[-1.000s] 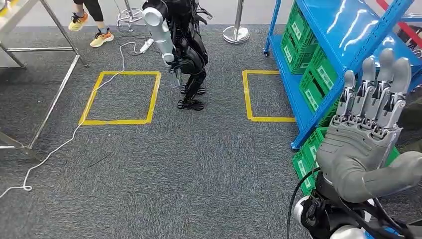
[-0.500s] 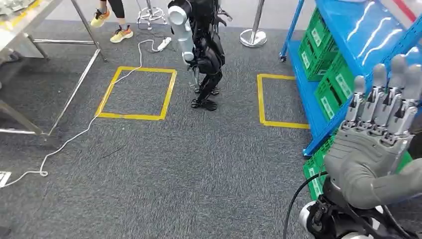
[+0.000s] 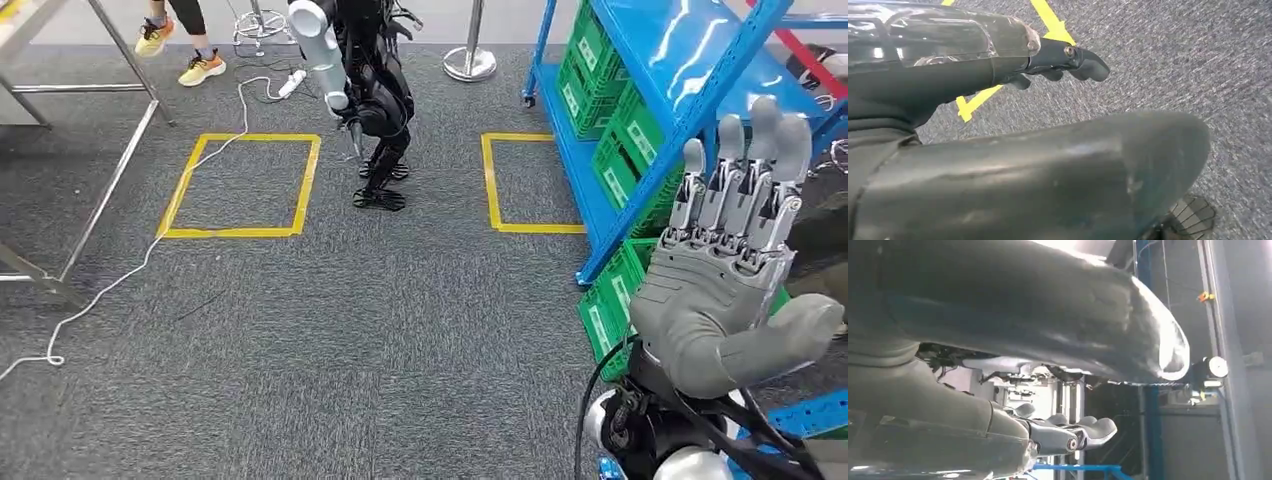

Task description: Take the parts from the cabinet and place them on the table.

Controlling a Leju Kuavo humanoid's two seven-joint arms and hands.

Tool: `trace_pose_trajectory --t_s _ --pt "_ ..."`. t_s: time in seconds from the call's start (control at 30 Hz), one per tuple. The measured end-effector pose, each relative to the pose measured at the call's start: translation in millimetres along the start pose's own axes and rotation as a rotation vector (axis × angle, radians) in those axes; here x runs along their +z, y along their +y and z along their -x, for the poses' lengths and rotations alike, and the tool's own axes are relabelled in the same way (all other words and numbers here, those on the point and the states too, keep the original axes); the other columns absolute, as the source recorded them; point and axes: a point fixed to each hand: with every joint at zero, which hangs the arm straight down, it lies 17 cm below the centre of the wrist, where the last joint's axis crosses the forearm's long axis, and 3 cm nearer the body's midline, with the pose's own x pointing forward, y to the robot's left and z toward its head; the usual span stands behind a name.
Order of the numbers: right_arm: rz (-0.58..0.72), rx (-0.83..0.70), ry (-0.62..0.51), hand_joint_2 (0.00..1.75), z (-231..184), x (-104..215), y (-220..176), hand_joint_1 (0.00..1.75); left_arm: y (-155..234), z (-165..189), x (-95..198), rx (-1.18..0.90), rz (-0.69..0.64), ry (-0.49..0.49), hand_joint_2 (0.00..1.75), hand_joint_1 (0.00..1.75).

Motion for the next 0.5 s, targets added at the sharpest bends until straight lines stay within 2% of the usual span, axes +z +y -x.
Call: trace_pose_trajectory --t_s 0.5 --pt "0.002 0.003 -0.002 0.0 0.7 -1.2 -0.4 0.0 -2.6 -2.2 0.4 -0.002 0.004 -0.004 0.0 0.0"
